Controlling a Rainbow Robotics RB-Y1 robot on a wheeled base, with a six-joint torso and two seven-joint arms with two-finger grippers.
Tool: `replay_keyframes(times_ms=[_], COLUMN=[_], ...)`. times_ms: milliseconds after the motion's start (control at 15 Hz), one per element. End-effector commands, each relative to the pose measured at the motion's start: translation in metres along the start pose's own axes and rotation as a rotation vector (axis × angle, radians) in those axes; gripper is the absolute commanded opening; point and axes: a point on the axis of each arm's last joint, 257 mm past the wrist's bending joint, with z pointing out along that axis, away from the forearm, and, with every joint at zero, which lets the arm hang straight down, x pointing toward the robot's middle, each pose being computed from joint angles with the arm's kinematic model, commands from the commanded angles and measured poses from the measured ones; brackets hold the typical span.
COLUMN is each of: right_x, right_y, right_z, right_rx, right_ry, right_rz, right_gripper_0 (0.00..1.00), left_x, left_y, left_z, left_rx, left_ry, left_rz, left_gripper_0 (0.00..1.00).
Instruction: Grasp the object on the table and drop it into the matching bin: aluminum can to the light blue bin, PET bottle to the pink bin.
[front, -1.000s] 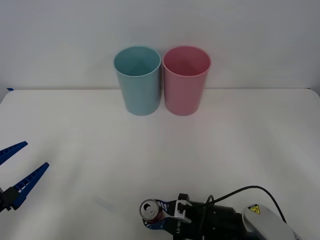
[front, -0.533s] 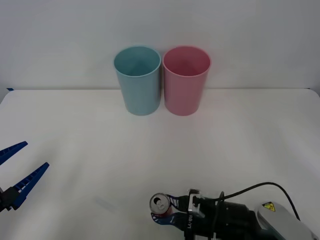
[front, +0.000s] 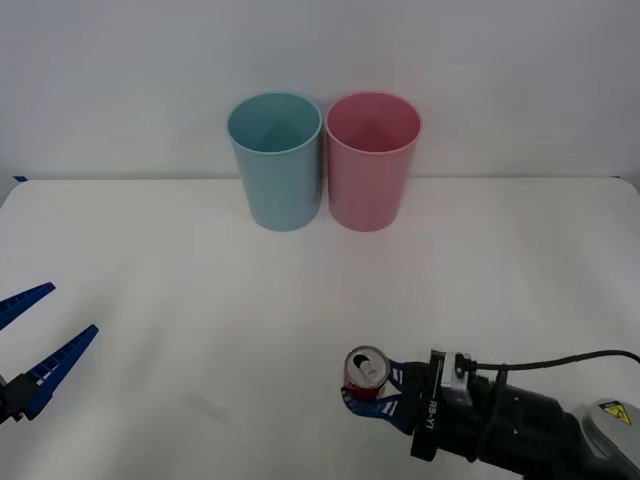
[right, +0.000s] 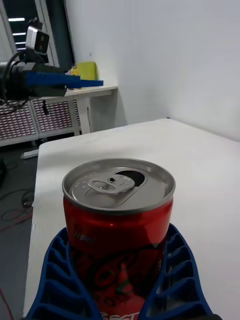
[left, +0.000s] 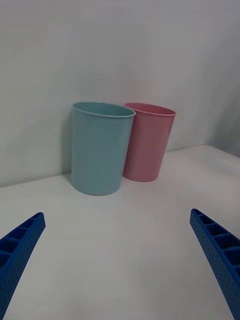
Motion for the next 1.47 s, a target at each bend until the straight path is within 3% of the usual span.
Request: replay_keyframes(times_ms=[67,267,533,667,800,867,1200,1467], right_x=[-0.033,-0.067,-0.109,-0.128,-0.142,-0.150,-0.190,-0.208], right_y=[-0.013,-0.032,-0.060,-0.071,-0.081,-0.086,-0.103,-0.119], right_z=[-0.010,-0.016,-0.018,-0.016,-0.014,-0.011,0.011,0.037], right_rx=[0.044,0.087,0.178,0.204,0.211,0.206,0.164,0.194], right_ry=[-0.050,-0.105,-0.137,-0.156,-0.173,-0.183,-0.195,-0.189], right_rz=[0.042,0.080,0.090,0.074,0.060,0.077,0.025,0.008], right_gripper_0=[0.00,0.00,0.00,0.00,0.00,0.00,0.00,0.00], left_x=[0.000,0.000,0.000,0.000,0.000,0.000,0.000,0.000], left_y=[0.000,0.000,0.000,0.000,0.000,0.000,0.000,0.000], left_z=[0.000,0.000,0.000,0.000,0.000,0.000,0.000,0.000], left_rx=[0.000,0.000,0.000,0.000,0.000,0.000,0.000,0.000], left_ry=[0.000,0.000,0.000,0.000,0.000,0.000,0.000,0.000], left_rz=[0.000,0.000,0.000,0.000,0.000,0.000,0.000,0.000], left_gripper_0=[1.00,1.00,1.00,1.00,1.00,1.00,1.00,1.00])
